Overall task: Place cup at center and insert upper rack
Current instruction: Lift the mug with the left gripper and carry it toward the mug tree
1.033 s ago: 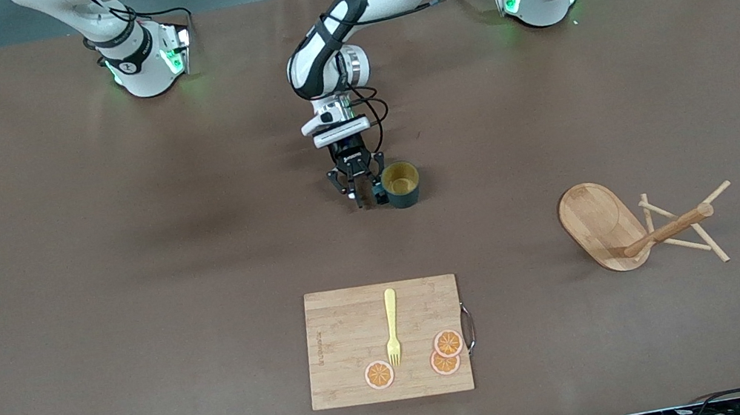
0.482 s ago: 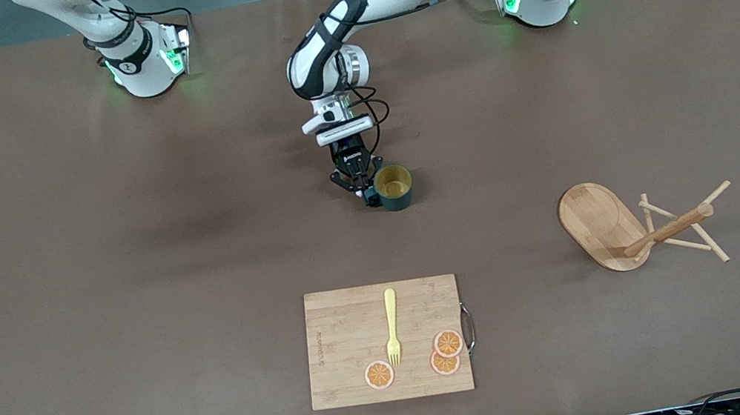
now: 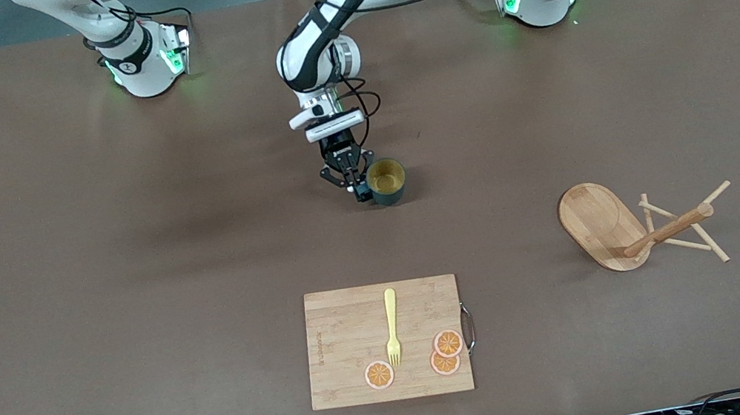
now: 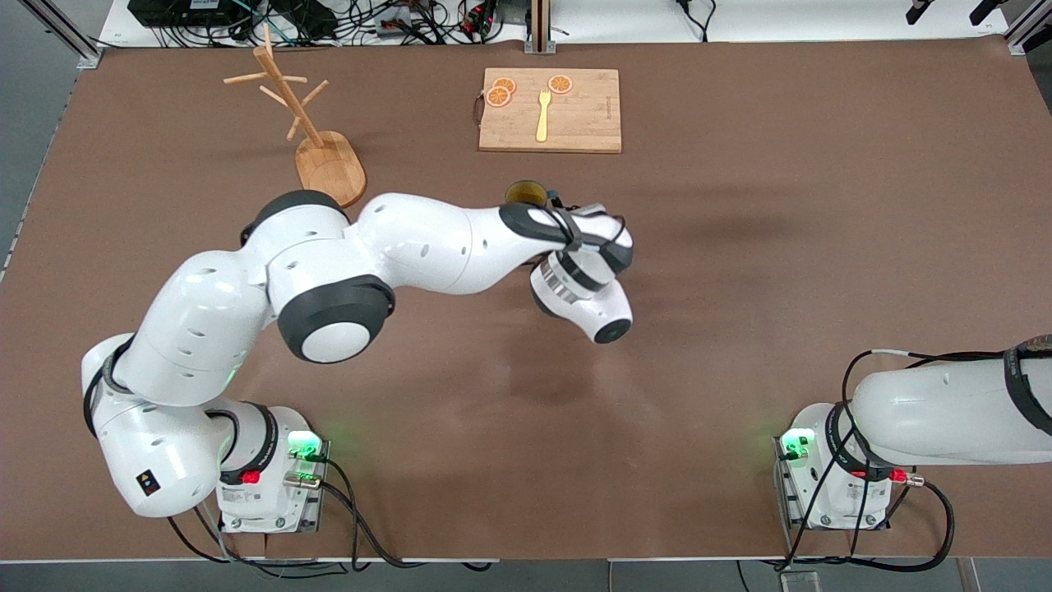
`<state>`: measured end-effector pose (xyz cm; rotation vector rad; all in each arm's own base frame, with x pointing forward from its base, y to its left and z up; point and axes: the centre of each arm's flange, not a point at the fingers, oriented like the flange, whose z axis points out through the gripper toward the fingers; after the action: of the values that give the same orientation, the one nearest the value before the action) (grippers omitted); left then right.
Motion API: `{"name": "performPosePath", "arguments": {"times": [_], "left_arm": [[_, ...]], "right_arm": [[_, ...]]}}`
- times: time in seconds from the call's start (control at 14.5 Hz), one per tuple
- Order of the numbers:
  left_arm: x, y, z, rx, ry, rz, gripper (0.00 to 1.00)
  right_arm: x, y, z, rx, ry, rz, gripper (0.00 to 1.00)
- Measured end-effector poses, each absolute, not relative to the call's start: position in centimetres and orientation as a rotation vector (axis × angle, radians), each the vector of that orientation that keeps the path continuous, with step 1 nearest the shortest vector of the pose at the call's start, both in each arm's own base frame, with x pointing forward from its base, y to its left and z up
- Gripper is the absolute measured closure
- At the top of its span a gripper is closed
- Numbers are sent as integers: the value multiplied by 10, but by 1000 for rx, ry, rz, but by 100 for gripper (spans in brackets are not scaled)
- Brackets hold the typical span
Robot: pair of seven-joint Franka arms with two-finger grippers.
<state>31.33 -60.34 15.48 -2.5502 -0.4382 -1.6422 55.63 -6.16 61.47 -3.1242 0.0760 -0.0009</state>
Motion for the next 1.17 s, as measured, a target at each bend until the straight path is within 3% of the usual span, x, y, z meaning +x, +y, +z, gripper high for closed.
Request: {"name": "performPosePath", "arguments": {"times": [0.28, 0.62, 1.17], "left_arm": [[351, -615, 266, -2698, -617, -1325, 95], [425, -581, 393, -2921, -761, -761, 95], [519, -468, 500, -2970, -1329, -411, 95]], "right_arm": [[556, -61, 615, -3124, 75, 1, 0], [556, -55, 614, -3124, 56, 13, 0], [559, -47, 616, -3127, 33, -27, 0]]}}
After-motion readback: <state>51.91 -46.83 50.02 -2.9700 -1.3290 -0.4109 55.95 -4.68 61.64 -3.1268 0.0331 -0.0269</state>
